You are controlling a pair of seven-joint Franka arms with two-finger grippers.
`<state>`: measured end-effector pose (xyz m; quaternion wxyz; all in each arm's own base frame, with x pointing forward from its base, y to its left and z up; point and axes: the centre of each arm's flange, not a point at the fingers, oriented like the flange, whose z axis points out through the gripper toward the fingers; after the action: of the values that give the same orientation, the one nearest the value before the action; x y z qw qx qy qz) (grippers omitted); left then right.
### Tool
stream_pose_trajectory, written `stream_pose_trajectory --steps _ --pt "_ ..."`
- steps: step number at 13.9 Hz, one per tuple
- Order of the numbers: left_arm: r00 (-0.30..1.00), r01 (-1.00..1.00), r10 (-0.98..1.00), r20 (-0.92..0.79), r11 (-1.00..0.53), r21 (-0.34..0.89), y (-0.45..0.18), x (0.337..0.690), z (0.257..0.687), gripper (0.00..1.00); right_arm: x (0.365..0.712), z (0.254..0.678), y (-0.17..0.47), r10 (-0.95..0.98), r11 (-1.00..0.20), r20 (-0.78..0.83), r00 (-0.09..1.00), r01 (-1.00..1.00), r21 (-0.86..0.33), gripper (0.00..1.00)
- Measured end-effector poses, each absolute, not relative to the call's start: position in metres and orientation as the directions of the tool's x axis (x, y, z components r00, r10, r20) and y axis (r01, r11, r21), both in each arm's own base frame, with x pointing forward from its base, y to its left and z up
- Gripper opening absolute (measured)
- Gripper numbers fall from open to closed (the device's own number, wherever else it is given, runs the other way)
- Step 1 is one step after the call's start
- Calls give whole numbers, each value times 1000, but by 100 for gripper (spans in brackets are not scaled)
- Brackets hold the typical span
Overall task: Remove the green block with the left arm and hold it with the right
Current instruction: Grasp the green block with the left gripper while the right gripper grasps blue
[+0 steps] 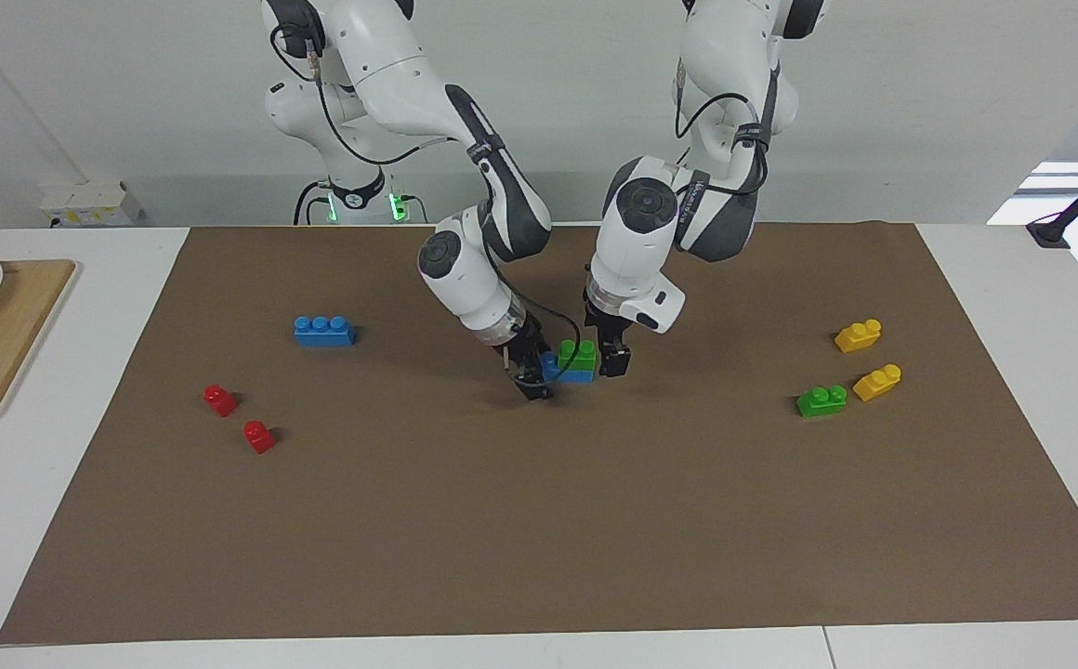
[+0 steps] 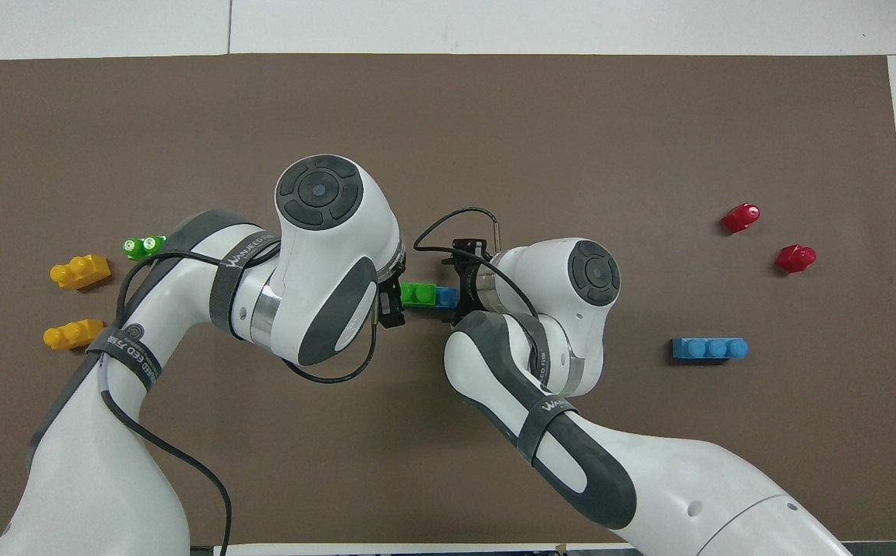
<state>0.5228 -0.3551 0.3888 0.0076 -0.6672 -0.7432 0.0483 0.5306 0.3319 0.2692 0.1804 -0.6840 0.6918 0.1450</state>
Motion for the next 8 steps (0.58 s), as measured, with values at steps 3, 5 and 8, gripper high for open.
stream_pose_trajectory --steps 3,5,8 --pt "-99 993 994 -56 95 -75 -360 515 375 100 531 268 332 -893 29 -451 -6 -999 -45 81" --pt "-99 993 993 -60 95 -69 -360 514 371 100 532 269 331 -885 56 -465 -29 -997 -43 75" --pt "-101 994 993 -67 97 -59 -359 514 369 100 529 270 336 -879 62 -475 -36 -997 -39 37"
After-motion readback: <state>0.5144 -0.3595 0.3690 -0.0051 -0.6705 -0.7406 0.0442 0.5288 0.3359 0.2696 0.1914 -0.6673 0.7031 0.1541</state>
